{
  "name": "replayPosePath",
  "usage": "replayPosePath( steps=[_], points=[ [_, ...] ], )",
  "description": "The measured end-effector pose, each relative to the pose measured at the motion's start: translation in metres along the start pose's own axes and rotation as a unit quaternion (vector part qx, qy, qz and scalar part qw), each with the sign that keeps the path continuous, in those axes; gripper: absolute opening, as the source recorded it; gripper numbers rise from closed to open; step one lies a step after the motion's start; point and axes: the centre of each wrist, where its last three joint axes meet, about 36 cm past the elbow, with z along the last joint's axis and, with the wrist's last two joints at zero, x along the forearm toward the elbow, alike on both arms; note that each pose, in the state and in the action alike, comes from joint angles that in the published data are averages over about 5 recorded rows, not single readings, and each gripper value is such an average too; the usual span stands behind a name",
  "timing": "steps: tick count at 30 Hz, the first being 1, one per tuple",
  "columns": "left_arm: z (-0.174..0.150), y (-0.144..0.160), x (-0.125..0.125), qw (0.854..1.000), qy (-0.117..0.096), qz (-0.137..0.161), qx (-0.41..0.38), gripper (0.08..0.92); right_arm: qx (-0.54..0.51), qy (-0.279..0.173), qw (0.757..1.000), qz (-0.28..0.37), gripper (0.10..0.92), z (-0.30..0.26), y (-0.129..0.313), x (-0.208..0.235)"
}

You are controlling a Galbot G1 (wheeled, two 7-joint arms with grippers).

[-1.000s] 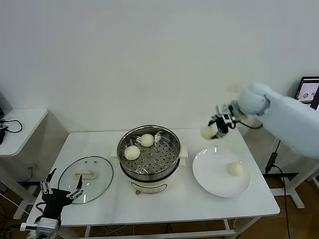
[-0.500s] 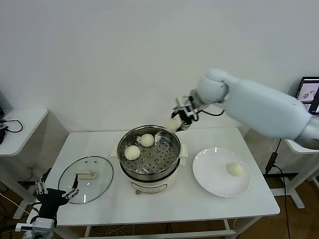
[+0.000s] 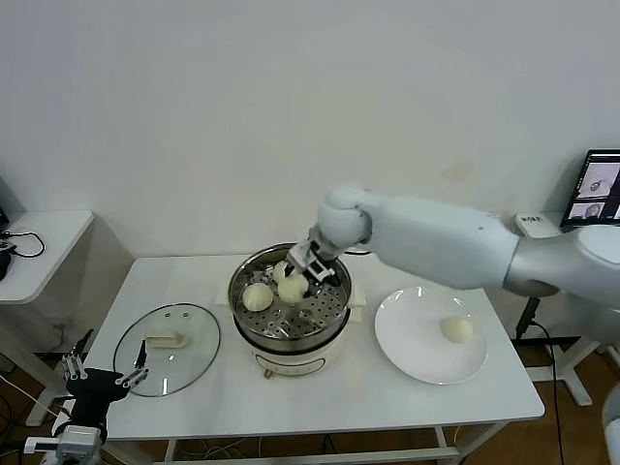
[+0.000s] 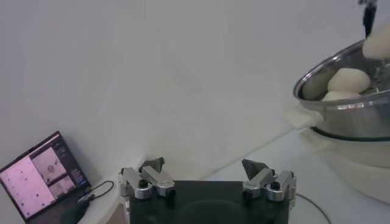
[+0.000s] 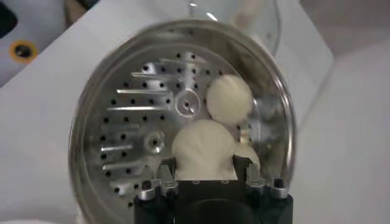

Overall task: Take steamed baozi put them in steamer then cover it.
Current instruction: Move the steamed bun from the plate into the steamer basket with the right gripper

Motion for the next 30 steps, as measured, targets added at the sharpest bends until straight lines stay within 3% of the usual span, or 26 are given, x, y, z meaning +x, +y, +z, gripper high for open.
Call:
replayPosePath(
  steps=[19, 27, 30],
  points=[
    [0.001, 0.0, 0.0, 1.0, 0.0, -0.004, 0.004, 0.823, 0.132, -0.032, 0.99, -0.035, 0.605, -0.027, 0.008, -0.035],
    [0.001, -0.001, -0.002, 1.0, -0.001, -0.003, 0.004, 0.823, 0.141, -0.036, 0.989, -0.026, 0.785, -0.024, 0.007, -0.031],
    [0.001, 0.0, -0.002, 1.0, -0.002, -0.003, 0.003, 0.823, 0.14, -0.034, 0.989, -0.018, 0.817, -0.023, 0.005, -0.024]
  ],
)
